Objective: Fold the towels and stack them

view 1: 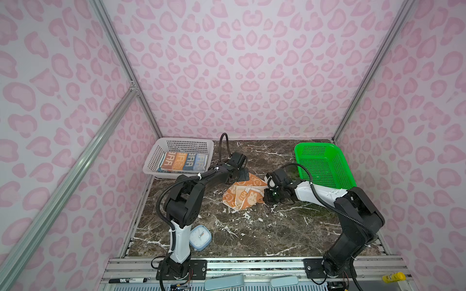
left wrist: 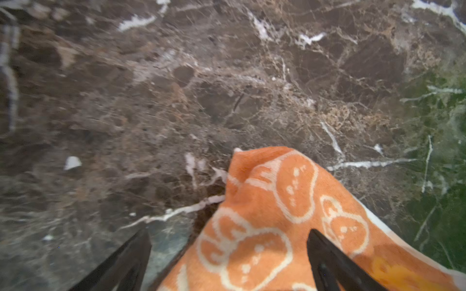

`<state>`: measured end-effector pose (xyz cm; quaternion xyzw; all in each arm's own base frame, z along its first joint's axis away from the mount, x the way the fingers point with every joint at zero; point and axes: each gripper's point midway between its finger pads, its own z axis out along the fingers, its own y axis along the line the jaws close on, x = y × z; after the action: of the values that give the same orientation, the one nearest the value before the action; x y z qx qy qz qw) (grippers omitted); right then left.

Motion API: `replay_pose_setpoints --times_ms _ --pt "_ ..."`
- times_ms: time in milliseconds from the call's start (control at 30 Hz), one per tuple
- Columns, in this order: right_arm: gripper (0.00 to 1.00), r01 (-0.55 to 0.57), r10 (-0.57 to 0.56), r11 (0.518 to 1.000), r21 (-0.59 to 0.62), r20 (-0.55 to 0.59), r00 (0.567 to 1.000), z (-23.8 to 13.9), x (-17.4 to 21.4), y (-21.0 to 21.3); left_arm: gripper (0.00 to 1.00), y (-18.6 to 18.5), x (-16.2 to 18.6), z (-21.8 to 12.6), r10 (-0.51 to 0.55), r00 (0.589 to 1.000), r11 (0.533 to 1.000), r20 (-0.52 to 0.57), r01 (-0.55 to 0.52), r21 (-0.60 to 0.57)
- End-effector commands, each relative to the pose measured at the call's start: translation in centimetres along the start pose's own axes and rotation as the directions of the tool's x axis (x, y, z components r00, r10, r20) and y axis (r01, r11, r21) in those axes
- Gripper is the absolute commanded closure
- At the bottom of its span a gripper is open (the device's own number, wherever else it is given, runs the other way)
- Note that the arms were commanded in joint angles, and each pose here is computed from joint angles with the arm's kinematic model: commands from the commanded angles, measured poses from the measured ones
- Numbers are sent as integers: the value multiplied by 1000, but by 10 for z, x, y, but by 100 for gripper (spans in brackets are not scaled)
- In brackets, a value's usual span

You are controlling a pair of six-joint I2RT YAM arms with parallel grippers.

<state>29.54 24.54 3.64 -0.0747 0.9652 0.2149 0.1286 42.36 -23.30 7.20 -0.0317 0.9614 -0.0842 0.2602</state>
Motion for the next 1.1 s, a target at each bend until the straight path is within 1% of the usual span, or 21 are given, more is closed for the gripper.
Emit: replay_pose_setpoints --times_ms 0,33,133,200,333,467,633,700,833,1067 --pt "85 26 -26 1000 11 8 1000 -2 0 0 2 0 -5 -29 22 999 999 28 -23 28" --pt "77 28 -28 1000 7 19 999 -6 -3 1 2 0 -1 -36 14 1000 999 28 -15 51" --pt "58 19 -19 1000 3 50 999 -20 -15 -2 2 -7 18 -51 -39 999 986 10 37 163" --pt "50 -12 11 1000 11 76 997 -30 -29 -12 2 -11 31 -55 -54 999 978 -9 54 200" --pt "38 -105 104 994 9 105 989 -38 -53 -39 2 -11 51 -53 -45 999 981 -30 50 189" --pt "35 -165 167 986 -27 108 980 -37 -67 -50 2 -11 63 -45 -41 997 983 -59 50 174" --pt "34 -230 237 971 -71 106 966 -29 -69 -56 2 -12 74 -38 -22 996 986 -82 35 162" --pt "34 -253 261 964 -80 111 959 -25 -69 -60 2 -12 76 -37 -19 996 987 -85 33 159" --pt "34 -301 315 943 -140 97 944 -18 -74 -61 2 -14 77 -37 -16 996 987 -86 29 158" --pt "34 -337 357 926 -171 103 928 -17 -80 -60 2 -10 75 -40 -5 997 991 -73 15 134"
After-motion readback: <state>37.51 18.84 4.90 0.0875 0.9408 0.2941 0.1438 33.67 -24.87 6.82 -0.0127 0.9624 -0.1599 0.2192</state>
